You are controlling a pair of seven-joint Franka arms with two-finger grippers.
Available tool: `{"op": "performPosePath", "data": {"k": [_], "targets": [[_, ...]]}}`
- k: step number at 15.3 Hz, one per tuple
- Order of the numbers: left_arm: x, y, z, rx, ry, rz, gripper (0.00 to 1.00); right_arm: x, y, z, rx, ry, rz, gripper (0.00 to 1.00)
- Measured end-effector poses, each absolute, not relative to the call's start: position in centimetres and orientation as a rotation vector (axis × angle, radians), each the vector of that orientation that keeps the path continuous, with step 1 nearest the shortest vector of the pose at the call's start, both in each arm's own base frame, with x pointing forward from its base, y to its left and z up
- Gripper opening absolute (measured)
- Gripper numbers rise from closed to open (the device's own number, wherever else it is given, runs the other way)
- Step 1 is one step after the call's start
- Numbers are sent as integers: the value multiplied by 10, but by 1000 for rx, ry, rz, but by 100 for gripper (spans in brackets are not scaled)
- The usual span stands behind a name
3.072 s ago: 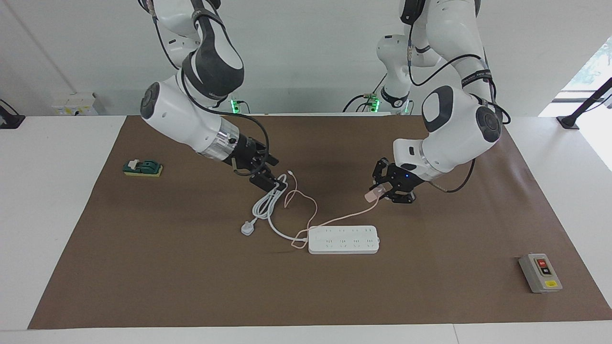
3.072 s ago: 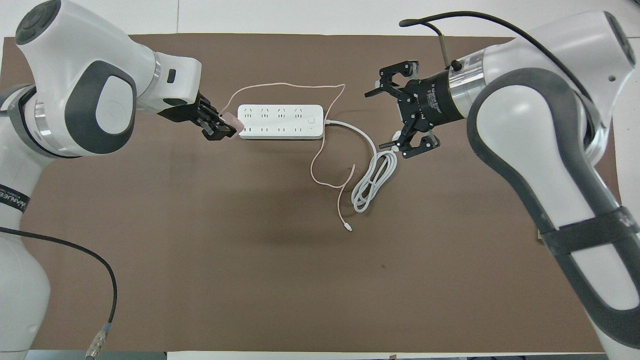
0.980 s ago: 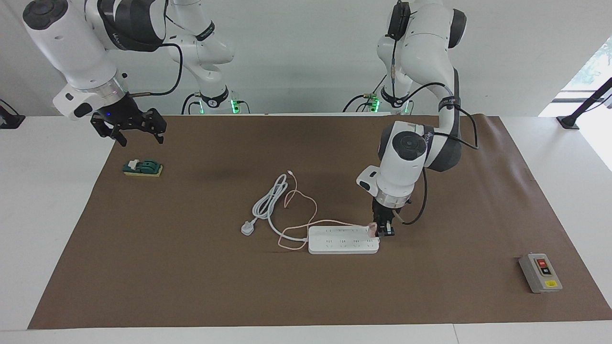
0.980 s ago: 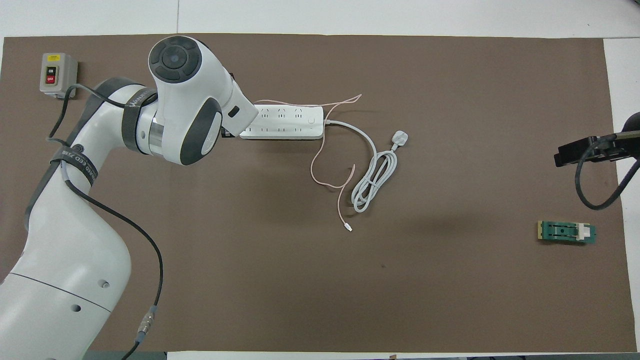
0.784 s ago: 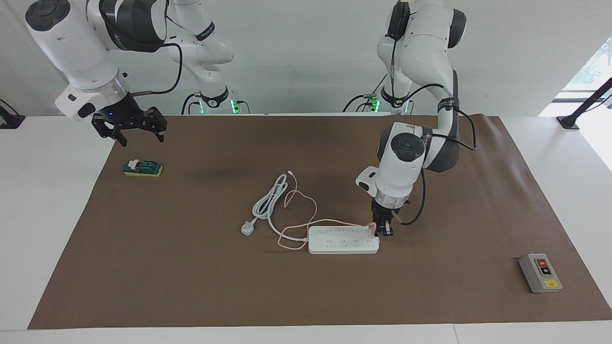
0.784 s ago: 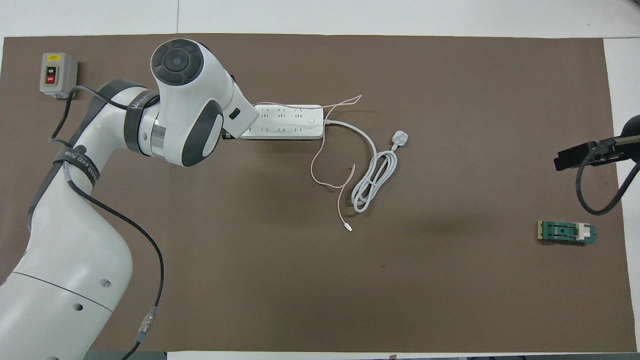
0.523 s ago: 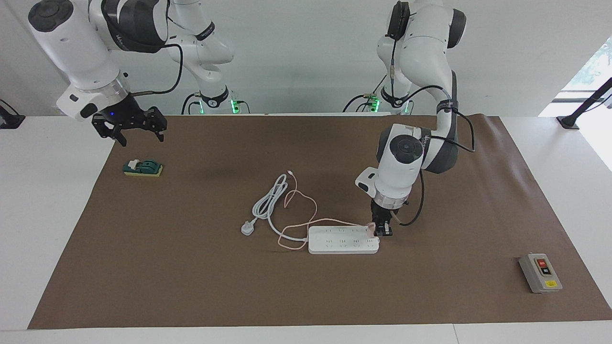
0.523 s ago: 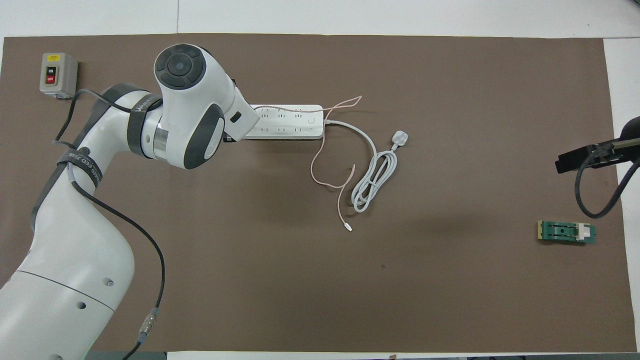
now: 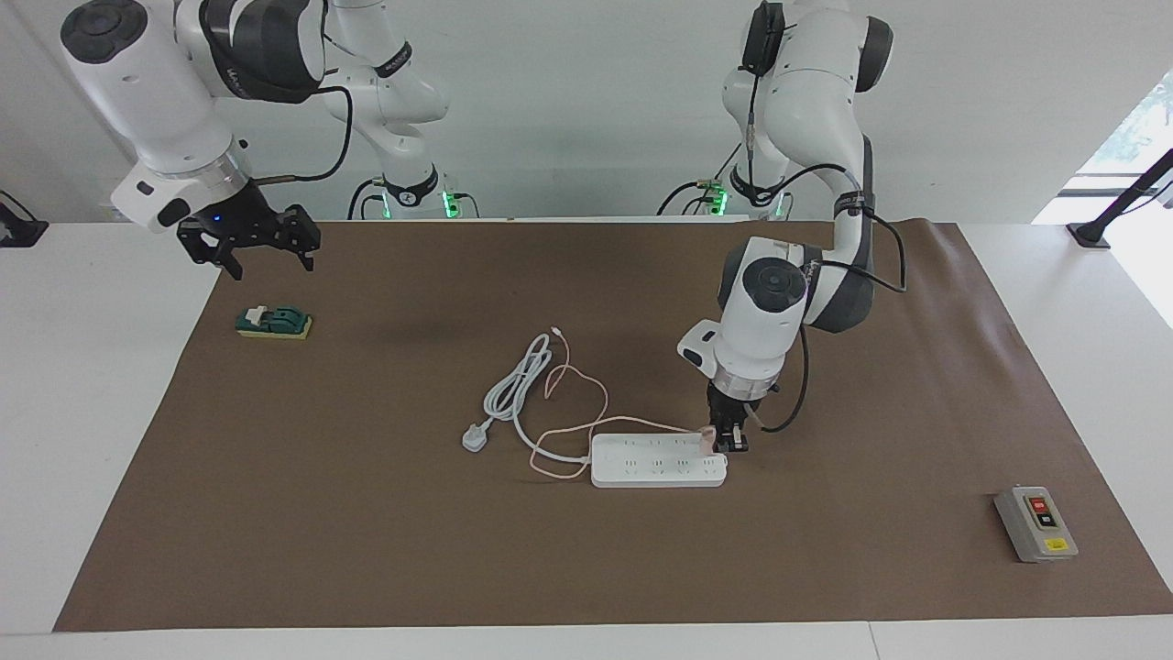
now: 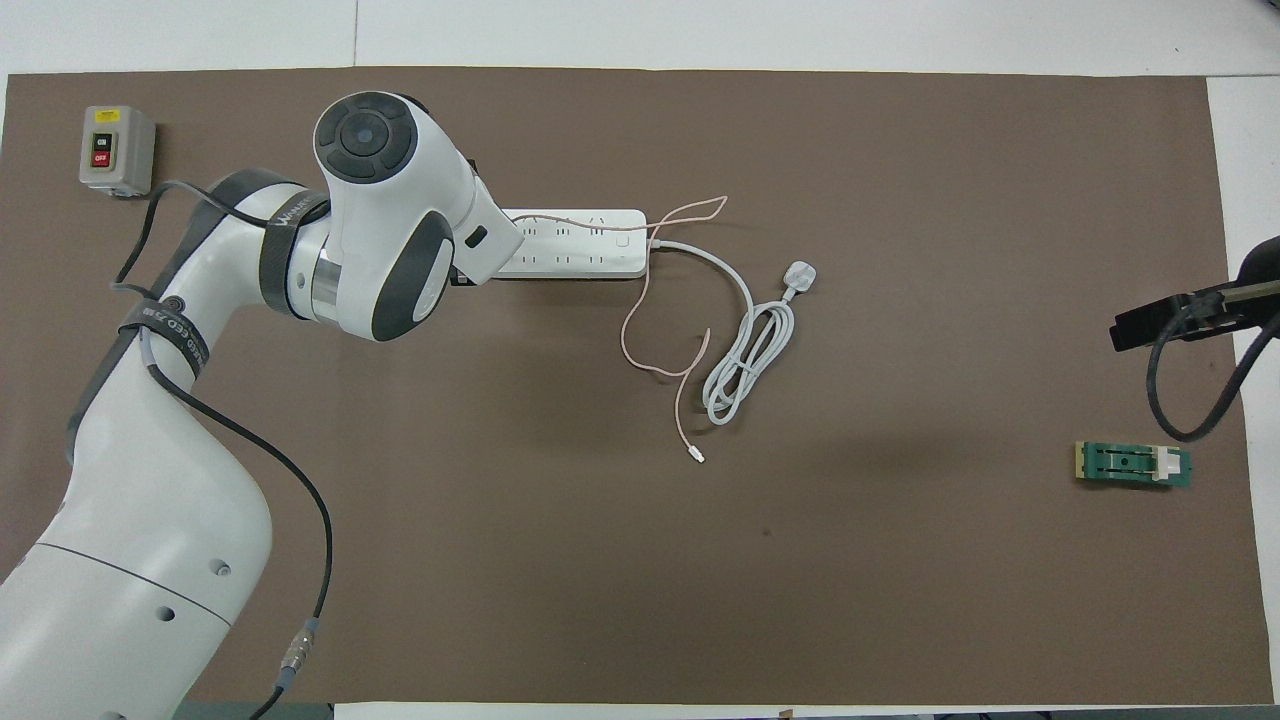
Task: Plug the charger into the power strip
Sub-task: 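Push the pink charger into the power strip socket with the left gripper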
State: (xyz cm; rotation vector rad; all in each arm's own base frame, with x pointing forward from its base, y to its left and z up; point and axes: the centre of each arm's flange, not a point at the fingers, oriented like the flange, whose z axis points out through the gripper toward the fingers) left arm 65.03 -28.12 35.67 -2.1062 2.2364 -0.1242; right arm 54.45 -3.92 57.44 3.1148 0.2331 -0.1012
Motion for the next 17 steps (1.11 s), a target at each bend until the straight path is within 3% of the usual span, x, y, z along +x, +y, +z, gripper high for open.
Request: {"op": "performPosePath", "data": {"k": [17], "targets": [[639,-281,356,-2121,2248,-88,2,542,-40,579,3114,231,-87,100]]}}
